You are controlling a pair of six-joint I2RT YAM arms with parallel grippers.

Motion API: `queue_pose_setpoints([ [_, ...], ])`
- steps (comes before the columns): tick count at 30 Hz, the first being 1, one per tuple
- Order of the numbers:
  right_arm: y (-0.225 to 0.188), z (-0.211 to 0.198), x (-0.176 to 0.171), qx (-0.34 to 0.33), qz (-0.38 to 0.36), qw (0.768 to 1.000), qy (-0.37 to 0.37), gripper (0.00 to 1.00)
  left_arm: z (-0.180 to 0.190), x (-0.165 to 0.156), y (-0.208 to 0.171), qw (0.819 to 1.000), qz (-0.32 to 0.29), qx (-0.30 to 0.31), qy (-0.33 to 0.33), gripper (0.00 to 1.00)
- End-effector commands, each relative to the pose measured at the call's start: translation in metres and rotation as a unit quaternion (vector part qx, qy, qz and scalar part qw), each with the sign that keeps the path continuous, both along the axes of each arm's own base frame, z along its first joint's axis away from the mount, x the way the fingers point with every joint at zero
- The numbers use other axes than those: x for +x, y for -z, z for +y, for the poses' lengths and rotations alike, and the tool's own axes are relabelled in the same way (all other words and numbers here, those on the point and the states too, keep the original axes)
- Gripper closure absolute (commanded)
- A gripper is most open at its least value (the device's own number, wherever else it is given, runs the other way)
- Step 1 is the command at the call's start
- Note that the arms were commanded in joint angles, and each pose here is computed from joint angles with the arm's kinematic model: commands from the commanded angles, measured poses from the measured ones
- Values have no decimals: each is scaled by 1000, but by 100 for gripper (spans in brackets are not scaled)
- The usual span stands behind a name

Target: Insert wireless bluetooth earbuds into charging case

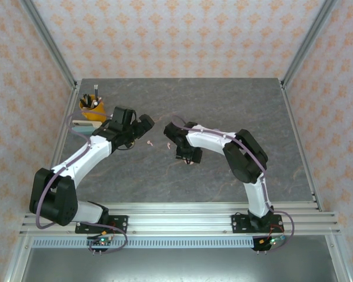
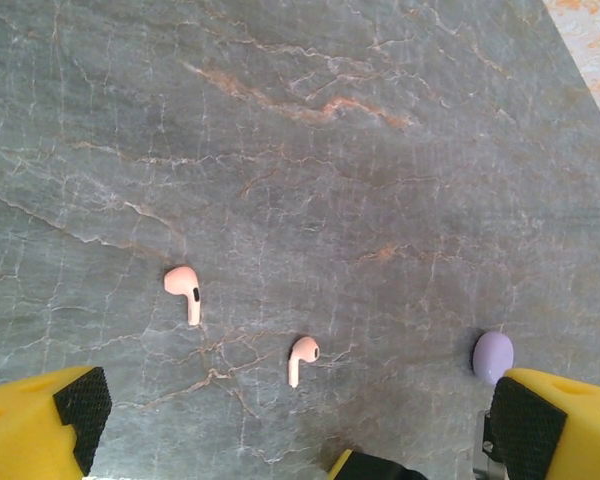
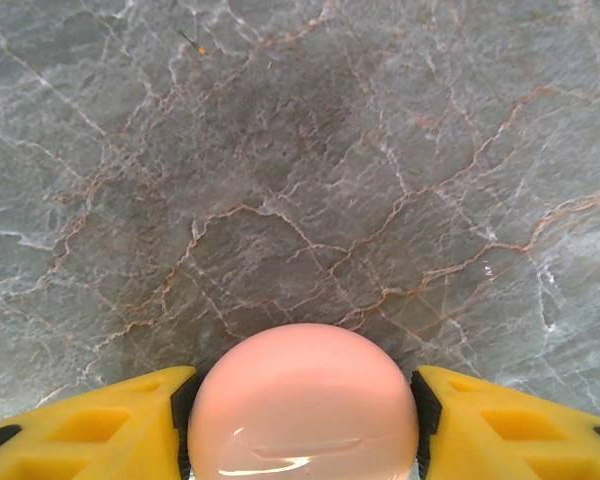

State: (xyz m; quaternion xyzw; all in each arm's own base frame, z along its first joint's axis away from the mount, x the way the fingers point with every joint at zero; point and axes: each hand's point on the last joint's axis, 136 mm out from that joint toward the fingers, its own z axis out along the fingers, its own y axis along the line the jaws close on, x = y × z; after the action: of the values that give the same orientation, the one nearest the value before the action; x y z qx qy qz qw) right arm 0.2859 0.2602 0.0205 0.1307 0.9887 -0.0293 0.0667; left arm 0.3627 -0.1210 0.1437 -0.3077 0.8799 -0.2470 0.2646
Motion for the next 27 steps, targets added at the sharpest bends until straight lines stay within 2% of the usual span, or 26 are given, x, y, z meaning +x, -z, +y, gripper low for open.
queue_pose_setpoints([
  [1,4,-2,-2,5,0,1000,8,42,-4,-1,-6,1000,-11,-8,1,0],
  [5,7,0,-5,13,6,1000,7,44,-7,-3,-5,1000,-10,-9,7,0],
  [12,-3,6,-2,41,-6,999,11,56,-11,-9,5,1000,-7,-14,21,0],
  [21,-43,10,15,97,-47,993,40,57,-16,-23,18,998,-30,-12,59,0],
  [27,-63,9,34,130,-63,987,71,57,-34,-29,27,994,-55,-39,91,0],
])
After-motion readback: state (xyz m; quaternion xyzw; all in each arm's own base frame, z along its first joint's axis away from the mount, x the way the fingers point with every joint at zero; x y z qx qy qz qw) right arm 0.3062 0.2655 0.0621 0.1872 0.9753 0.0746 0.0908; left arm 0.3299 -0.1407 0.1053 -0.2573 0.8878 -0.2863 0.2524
